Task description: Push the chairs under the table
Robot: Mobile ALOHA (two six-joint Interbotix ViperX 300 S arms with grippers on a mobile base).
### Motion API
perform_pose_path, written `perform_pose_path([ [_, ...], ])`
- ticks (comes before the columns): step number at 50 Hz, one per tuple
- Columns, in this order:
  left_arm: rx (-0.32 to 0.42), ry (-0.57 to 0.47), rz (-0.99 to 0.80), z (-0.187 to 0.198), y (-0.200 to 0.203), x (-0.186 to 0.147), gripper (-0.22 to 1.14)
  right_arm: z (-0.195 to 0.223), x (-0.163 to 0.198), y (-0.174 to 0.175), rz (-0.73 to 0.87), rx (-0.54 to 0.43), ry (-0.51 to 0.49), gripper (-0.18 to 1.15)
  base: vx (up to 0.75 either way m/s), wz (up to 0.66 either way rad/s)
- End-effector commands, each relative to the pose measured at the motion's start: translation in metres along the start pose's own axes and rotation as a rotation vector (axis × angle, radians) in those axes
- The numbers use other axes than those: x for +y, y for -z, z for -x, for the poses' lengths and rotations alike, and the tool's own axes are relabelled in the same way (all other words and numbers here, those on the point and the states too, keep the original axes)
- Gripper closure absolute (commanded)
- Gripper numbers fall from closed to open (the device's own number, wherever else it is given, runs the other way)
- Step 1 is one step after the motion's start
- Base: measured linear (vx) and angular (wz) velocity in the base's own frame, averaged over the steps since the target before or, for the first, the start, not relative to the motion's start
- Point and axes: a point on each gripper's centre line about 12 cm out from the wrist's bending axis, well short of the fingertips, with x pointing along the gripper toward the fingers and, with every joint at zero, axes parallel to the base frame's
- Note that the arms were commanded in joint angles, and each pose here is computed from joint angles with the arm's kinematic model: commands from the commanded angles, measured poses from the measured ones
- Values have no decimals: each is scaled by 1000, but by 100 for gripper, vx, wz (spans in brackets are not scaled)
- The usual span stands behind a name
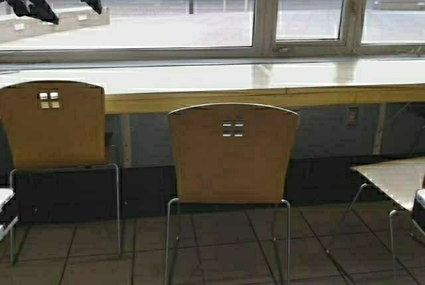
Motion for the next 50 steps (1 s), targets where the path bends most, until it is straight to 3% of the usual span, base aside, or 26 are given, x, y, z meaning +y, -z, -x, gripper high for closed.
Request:
perform_pose_path([
  [1,-30,6,3,3,-8,-2,-8,3,5,-14,-28,-35,-15,3,12,-27],
  [25,-21,4,1,0,-7,-2,-8,-7,3,-7,-45,1,-4,3,17,-10],
  [39,57,-18,12,-18,9,3,-8,-14,2,4,-66,67,5,3,23,11],
  [50,63,-21,84,-20,10,3,-8,-17,1,11,-148,118,9,3,27,20],
])
